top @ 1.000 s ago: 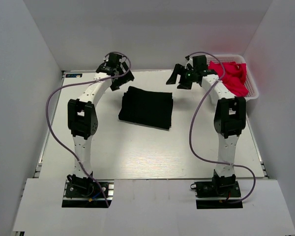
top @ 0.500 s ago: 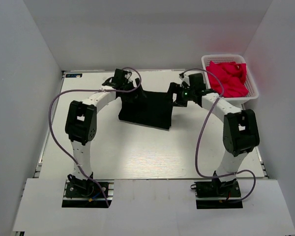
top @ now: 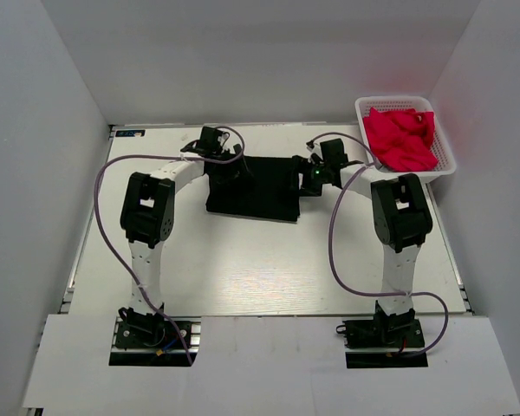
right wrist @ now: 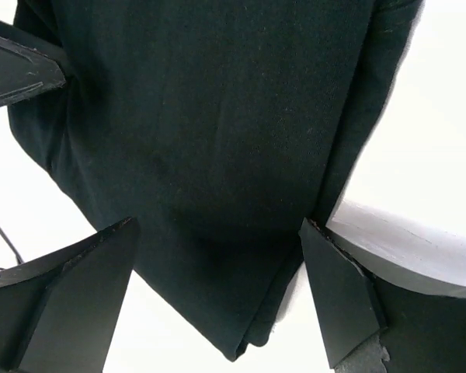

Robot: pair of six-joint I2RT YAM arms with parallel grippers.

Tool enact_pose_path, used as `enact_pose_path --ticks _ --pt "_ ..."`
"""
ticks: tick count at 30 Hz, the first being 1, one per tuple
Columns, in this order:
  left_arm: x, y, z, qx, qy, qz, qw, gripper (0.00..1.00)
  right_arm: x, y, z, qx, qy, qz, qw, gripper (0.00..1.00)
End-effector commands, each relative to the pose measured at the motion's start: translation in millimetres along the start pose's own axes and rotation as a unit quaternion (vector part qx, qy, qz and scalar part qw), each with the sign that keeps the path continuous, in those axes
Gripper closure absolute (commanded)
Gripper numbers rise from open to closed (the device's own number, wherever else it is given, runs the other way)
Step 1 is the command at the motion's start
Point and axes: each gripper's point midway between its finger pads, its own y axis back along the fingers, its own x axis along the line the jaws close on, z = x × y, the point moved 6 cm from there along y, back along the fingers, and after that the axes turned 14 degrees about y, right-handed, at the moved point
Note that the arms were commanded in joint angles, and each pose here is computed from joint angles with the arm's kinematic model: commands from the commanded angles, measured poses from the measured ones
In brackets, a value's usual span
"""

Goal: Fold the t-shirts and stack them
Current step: Put the neatly folded tshirt into the corner of the board with the left arm

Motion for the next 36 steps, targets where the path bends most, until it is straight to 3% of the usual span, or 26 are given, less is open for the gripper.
enact_pose_path --ticks 1,7,11,14,23,28,32,35,36 --pt "50.1 -8.7 -3.1 0.008 0.013 0.112 0.994 0.0 -17.2 -12.5 -19.9 0.034 0.001 -0.04 0.999 0.09" --pt "-18.8 58.0 37.1 -0.09 -0.066 0.067 0.992 0.0 27.8 22.7 27.4 -0.024 0.077 -0.009 0.997 0.09" --pt "-26.9 96.9 37.7 -0.118 -0.077 0.034 0.989 0.0 57.2 60.4 46.7 -0.077 0.121 0.0 0.99 0.09" --pt "-7.9 114.6 43.8 -0.171 -0.068 0.091 0.979 0.0 65.7 78.5 41.9 -0.083 0.126 0.001 0.989 0.09" --pt "33.8 81.2 46.1 -0.153 -0.064 0.217 0.962 0.0 79.6 119.1 14.2 -0.087 0.133 -0.012 0.987 0.09" --pt "44.0 48.2 46.1 -0.127 -0.097 0.207 0.965 0.0 79.0 133.1 1.2 -0.089 0.129 -0.038 0.987 0.09" --pt "49.7 27.9 45.6 -0.111 -0.105 0.202 0.967 0.1 73.6 142.0 -9.1 -0.085 0.131 -0.072 0.985 0.09" --pt "62.1 15.1 43.7 -0.103 -0.104 0.226 0.963 0.34 68.0 146.2 -15.3 -0.082 0.126 -0.097 0.984 0.09" --pt "63.2 13.5 45.6 -0.104 -0.111 0.23 0.961 0.48 66.8 146.0 -17.8 -0.081 0.125 -0.102 0.984 0.09"
